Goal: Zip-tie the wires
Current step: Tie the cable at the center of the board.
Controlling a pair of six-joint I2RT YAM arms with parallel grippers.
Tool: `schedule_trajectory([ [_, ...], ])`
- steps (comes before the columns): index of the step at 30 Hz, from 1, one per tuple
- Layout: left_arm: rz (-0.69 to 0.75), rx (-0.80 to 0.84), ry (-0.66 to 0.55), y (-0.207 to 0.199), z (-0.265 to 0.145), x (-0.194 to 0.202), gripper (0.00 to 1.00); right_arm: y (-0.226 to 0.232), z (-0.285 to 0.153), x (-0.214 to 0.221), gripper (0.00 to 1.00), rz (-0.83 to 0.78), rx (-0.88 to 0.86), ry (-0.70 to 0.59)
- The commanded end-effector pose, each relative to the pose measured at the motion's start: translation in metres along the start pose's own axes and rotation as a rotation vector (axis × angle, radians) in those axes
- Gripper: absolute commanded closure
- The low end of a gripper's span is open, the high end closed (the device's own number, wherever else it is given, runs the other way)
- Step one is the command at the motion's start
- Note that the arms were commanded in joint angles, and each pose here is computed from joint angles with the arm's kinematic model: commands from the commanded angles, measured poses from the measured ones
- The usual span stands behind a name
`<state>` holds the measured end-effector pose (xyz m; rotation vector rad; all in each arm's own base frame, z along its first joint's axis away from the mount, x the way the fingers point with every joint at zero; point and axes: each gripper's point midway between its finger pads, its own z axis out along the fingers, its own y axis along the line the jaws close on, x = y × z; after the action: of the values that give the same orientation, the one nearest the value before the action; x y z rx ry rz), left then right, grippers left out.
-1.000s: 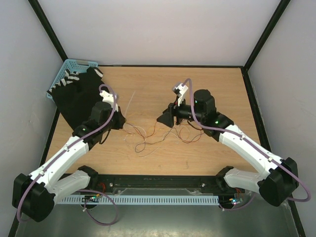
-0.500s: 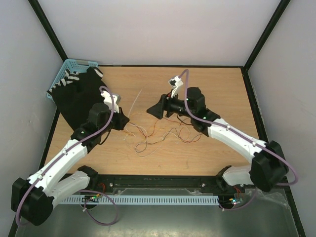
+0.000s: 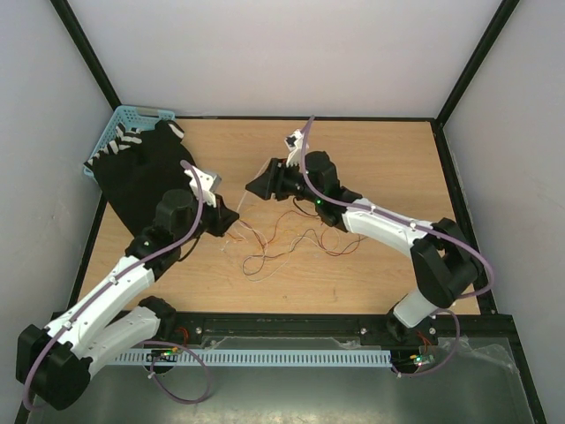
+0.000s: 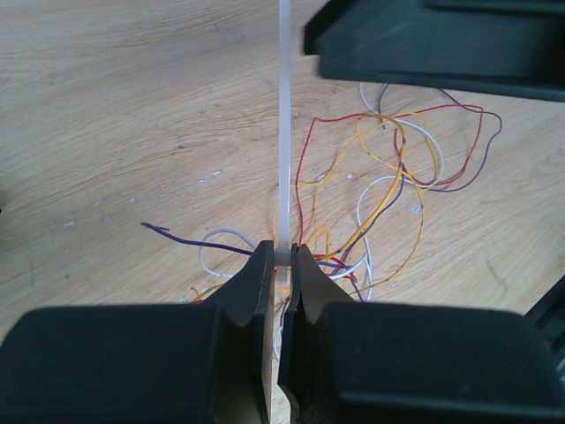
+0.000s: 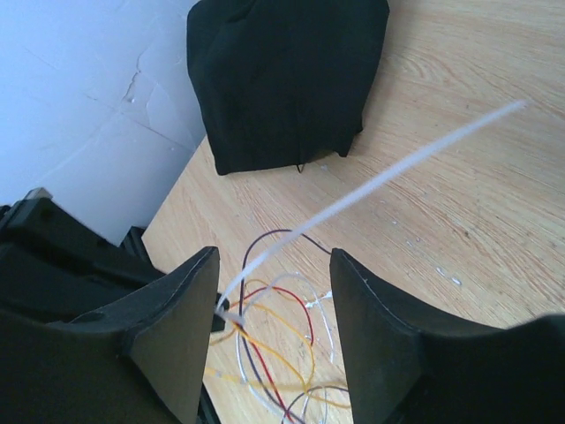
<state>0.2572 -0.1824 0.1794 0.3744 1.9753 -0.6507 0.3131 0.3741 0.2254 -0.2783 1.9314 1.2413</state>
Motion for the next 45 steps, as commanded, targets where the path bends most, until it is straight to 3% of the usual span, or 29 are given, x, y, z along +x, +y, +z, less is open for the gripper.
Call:
schedule_trajectory([
  [1,0.058,0.062,-0.060,-0.014,-0.001,-0.015,1.00,0.026,0.016,-0.010,0.39,0.008,-0.091,-0.036],
  [7,0.064,0.049,-0.062,-0.012,0.000,-0.016,1.00,0.039,0.027,0.008,0.50,0.001,-0.126,0.026],
  [15,0.068,0.031,-0.053,-0.008,0.003,-0.014,1.00,0.041,0.020,0.011,1.00,-0.021,-0.129,0.032],
  [27,0.033,0.022,0.017,-0.005,0.009,0.020,1.00,0.038,0.035,-0.031,1.00,-0.161,-0.064,0.072],
  [45,0.006,-0.001,0.097,-0.003,0.020,0.059,1.00,0.058,0.038,-0.061,1.00,-0.195,-0.100,0.046],
])
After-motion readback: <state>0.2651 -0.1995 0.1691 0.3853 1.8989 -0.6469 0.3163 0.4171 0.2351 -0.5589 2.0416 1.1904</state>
